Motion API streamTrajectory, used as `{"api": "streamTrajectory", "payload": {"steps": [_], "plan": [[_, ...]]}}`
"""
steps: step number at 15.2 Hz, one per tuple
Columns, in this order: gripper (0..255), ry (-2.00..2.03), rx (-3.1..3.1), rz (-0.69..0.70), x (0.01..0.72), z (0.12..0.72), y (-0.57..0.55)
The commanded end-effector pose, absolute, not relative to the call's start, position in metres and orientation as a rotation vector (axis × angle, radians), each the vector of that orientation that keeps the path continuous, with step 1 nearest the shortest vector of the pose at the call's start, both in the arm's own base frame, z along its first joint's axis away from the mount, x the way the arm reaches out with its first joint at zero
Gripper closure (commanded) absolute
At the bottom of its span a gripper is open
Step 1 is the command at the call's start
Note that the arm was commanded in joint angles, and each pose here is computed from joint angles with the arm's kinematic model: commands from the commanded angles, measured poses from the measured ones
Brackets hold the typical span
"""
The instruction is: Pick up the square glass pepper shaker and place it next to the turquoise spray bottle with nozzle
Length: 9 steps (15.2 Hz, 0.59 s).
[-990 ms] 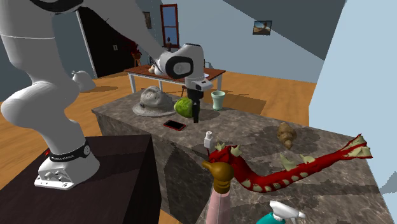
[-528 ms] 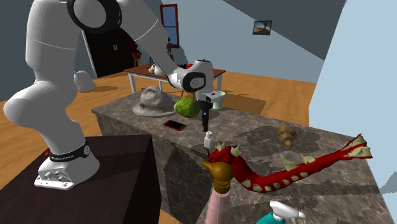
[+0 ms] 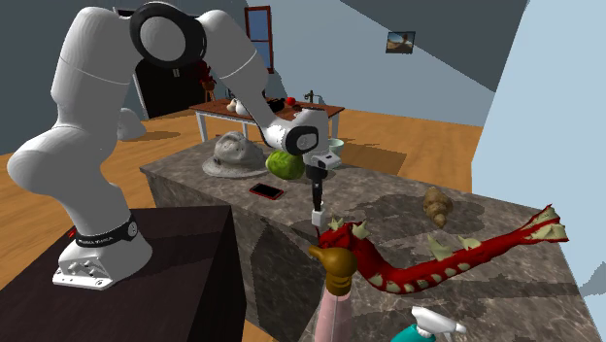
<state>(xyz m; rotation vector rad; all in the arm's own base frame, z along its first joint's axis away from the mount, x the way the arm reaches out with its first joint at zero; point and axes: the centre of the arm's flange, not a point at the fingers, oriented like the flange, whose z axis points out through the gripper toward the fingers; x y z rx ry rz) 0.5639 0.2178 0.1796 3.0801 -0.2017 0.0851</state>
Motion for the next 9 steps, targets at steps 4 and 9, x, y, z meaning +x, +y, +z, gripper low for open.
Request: {"api": "streamTrajectory", "payload": {"steps": [4, 9], "plan": [[0, -0.202, 3.08, 0.085, 0.5643, 0.1696, 0.2178], [255, -0.202, 3.08, 0.085, 0.5643, 0.1696, 0.2178]]}}
